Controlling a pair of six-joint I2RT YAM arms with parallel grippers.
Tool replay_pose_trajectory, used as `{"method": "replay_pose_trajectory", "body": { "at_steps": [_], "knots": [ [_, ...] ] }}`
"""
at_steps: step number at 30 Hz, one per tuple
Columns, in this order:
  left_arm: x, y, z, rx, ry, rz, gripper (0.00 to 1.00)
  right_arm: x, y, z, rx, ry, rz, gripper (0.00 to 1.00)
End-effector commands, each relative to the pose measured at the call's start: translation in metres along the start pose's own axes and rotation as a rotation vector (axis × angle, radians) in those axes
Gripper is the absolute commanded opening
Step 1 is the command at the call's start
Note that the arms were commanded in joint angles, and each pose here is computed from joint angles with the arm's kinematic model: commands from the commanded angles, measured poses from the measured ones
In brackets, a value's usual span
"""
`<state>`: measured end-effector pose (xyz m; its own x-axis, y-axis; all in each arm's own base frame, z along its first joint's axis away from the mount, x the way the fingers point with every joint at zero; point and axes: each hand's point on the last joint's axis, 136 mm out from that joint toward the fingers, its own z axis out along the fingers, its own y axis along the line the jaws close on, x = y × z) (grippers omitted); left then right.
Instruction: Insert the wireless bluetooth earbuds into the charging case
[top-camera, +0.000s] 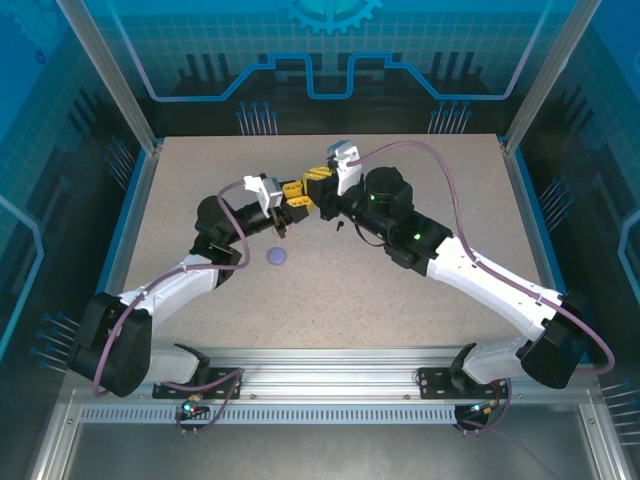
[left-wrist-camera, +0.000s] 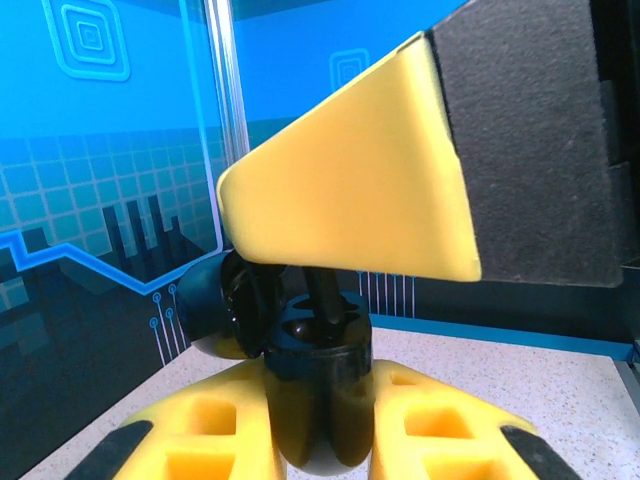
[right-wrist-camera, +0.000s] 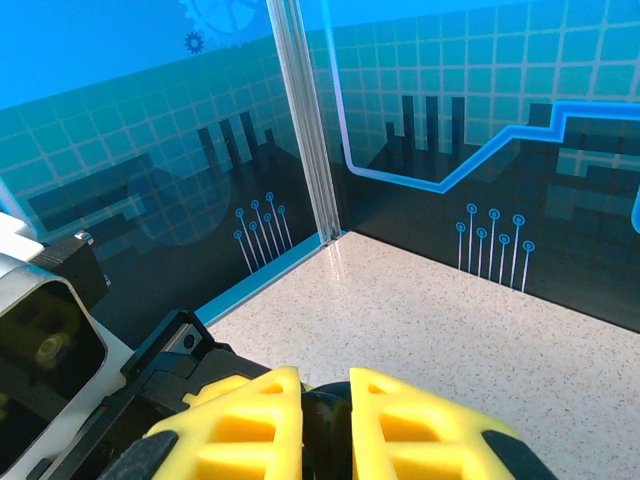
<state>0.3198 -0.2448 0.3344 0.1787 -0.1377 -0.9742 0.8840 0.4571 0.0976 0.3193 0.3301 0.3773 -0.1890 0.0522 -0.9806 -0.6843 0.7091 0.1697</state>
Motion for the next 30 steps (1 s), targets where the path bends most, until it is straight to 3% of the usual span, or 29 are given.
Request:
{"method": "replay_pose_trajectory", "body": {
  "at_steps": [1, 9, 17, 22, 28, 30],
  "knots": [
    [-0.04, -0.009, 0.0, 0.022, -0.094, 0.101, 0.0, 0.026, 0.004, -0.001, 0.006, 0.068, -0.009, 0.14],
    [-0.043, -0.01, -0.001, 0.022, -0.098, 0.106, 0.0, 0.023, -0.014, -0.004, 0.071, 0.061, 0.01, 0.12],
    [-0.045, -0.009, -0.001, 0.016, -0.105, 0.108, 0.0, 0.039, 0.008, 0.001, -0.047, 0.147, -0.052, 0.13],
    [-0.047, -0.008, -0.001, 0.016, -0.112, 0.099, 0.0, 0.051, 0.006, 0.002, -0.044, 0.187, -0.052, 0.14],
    [-0.044, -0.008, 0.0, 0.017, -0.11, 0.085, 0.0, 0.043, 0.006, 0.006, -0.04, 0.174, -0.026, 0.23],
    [-0.04, -0.007, 0.0, 0.014, -0.103, 0.078, 0.0, 0.037, 0.006, 0.009, -0.034, 0.166, -0.01, 0.35]
  ]
}}
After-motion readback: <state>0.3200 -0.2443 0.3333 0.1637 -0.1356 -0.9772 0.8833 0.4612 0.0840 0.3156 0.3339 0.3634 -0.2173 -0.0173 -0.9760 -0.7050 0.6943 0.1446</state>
